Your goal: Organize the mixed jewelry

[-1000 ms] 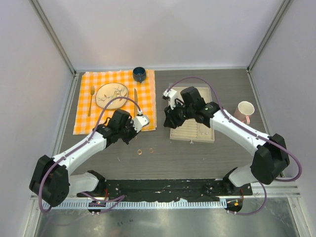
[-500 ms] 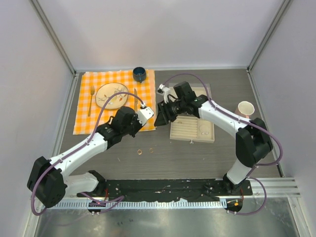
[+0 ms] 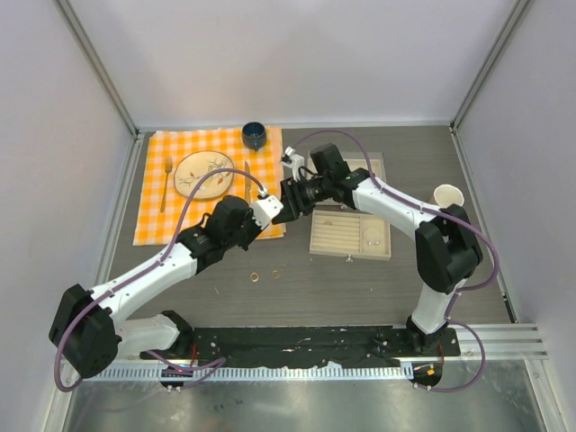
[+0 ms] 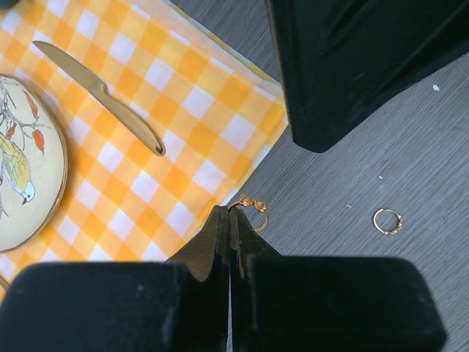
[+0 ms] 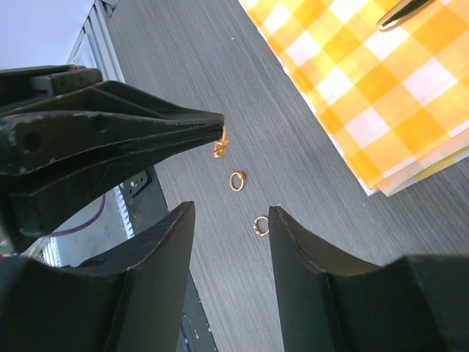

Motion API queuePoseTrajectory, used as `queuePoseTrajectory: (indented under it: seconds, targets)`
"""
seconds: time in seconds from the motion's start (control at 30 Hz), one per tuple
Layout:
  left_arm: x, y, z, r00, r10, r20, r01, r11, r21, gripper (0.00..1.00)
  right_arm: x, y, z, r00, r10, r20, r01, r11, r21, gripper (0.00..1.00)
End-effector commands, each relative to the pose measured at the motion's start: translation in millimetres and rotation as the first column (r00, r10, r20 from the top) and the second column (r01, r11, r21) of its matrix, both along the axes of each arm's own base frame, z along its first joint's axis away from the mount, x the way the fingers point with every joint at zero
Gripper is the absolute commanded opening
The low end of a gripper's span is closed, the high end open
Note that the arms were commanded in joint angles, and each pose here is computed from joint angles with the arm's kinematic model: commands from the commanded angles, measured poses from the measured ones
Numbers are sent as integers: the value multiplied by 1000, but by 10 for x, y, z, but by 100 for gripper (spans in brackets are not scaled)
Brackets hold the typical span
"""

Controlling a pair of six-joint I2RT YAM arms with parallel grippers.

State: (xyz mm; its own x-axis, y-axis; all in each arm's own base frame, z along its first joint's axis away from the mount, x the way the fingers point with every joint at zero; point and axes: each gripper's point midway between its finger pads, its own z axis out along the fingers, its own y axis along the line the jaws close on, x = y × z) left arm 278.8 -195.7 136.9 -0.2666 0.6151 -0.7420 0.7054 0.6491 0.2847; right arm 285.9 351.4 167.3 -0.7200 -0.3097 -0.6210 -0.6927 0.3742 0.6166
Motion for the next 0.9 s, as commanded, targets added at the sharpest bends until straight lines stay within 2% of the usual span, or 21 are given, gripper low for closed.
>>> queuePoseTrajectory:
  seconds: [0.0,0.87]
  targets:
    - [100,-92,288,997,10,81,-5,998,-69,0,75,117,136,999,13,31,-14,999,51,51]
    - [100,-116,314,996,9,87,-2,997,-80,0,-1,392,46,997,70,25,-72,996,55,50]
